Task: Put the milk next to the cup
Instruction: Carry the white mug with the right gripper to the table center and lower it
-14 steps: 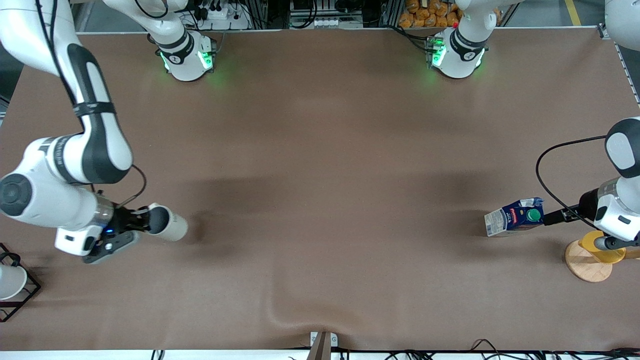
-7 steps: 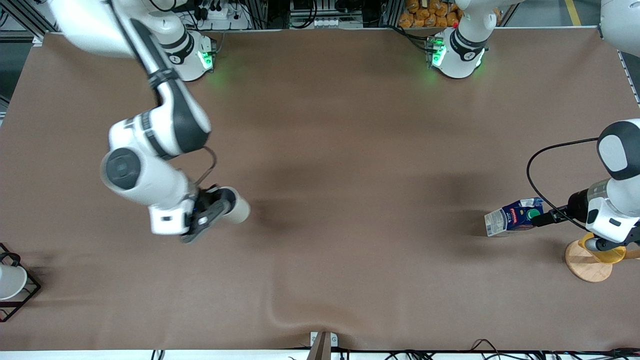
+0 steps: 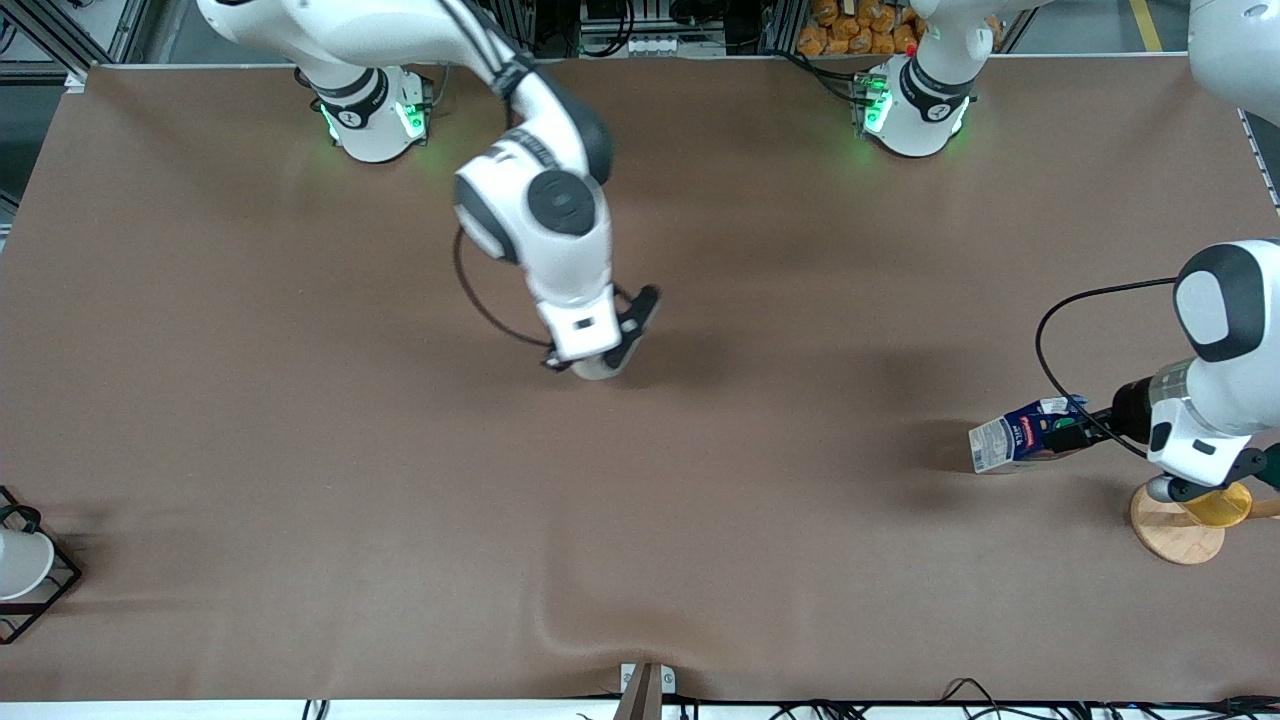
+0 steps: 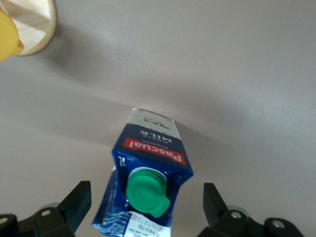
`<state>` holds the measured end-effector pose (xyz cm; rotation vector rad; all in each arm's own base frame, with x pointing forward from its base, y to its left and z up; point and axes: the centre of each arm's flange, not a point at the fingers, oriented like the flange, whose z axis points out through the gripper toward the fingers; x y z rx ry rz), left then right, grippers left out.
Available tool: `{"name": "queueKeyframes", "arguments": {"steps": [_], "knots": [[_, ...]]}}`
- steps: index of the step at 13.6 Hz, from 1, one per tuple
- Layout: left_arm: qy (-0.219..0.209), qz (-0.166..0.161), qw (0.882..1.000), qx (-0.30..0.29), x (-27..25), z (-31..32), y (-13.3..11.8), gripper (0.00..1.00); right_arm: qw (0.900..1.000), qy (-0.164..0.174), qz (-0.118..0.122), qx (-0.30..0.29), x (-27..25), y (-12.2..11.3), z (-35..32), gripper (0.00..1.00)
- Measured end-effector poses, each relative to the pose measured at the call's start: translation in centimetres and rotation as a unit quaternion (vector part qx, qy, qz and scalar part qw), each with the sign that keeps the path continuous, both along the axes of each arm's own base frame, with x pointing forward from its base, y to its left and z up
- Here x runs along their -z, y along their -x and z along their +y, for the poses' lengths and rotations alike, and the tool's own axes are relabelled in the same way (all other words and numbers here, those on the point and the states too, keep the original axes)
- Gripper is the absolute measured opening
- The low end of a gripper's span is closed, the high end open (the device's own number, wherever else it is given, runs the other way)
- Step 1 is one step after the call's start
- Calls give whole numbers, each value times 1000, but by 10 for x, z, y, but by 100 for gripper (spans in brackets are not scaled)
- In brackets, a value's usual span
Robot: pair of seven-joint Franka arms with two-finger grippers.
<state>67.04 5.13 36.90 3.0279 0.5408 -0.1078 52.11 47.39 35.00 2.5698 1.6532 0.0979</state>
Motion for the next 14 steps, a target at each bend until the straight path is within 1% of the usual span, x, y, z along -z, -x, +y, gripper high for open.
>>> {"name": "queueKeyframes", "arguments": {"steps": [1,2,5,7,9,10,12,14], "knots": [[0,2,1000,1,2,-2,1,100,1000,-19,-16,-12,8,1,13,4],[1,5,1000,2,5,-2,2,100,999,-31,-25,-19,18,-3,17,4],[-12,18,999,29,21,-2,2,100,998,-40,-32,-41,30,-11,25,4],[-16,26,999,41,32,-4,2,100,996,-49,-38,-58,27,-7,45,4],[-21,33,998,51,42,-10,1,100,995,-53,-39,-72,31,2,65,4],[-31,37,997,62,46,-15,1,100,995,-54,-37,-73,35,6,72,4],[-54,42,994,87,51,-26,1,100,996,-54,-34,-67,42,12,80,4],[-65,44,992,97,54,-30,0,100,996,-57,-32,-55,50,19,87,4]]}}
